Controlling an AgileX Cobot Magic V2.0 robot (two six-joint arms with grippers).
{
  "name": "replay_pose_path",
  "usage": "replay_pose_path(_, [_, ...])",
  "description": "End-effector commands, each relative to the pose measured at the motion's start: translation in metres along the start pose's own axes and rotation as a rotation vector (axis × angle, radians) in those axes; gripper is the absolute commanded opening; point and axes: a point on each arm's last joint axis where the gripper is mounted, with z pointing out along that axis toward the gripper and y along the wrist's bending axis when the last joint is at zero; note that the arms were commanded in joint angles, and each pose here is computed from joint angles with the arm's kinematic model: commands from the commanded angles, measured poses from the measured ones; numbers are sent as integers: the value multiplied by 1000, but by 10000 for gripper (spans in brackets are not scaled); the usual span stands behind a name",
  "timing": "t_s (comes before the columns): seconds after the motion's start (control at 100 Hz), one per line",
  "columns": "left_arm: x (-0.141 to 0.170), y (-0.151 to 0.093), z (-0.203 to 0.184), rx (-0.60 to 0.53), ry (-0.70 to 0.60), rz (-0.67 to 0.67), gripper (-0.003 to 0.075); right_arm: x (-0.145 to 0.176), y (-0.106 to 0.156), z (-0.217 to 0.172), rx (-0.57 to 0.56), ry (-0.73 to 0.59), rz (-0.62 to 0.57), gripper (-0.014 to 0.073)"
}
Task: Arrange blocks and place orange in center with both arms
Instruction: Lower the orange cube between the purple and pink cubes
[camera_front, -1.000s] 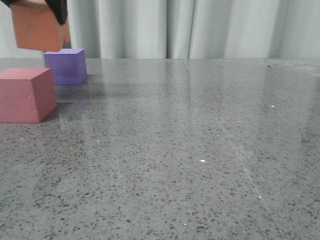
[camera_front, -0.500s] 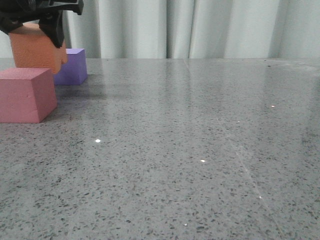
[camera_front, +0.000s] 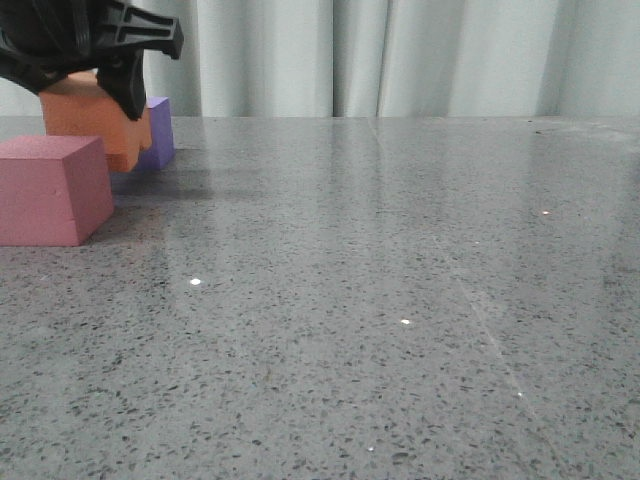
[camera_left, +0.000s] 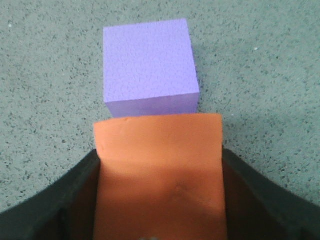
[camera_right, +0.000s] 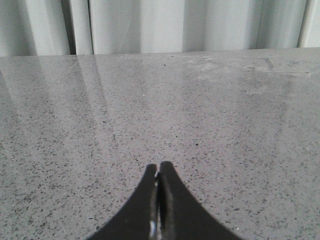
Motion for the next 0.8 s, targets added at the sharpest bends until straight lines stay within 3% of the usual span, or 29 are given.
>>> replay_pose_path(0.0, [-14, 0, -11, 34, -78, -6, 272, -13, 1, -3, -7, -122, -6, -67])
replay_pose_path(0.79, [-8, 0, -2, 4, -37, 2, 272, -13, 1, -3, -7, -122, -6, -67])
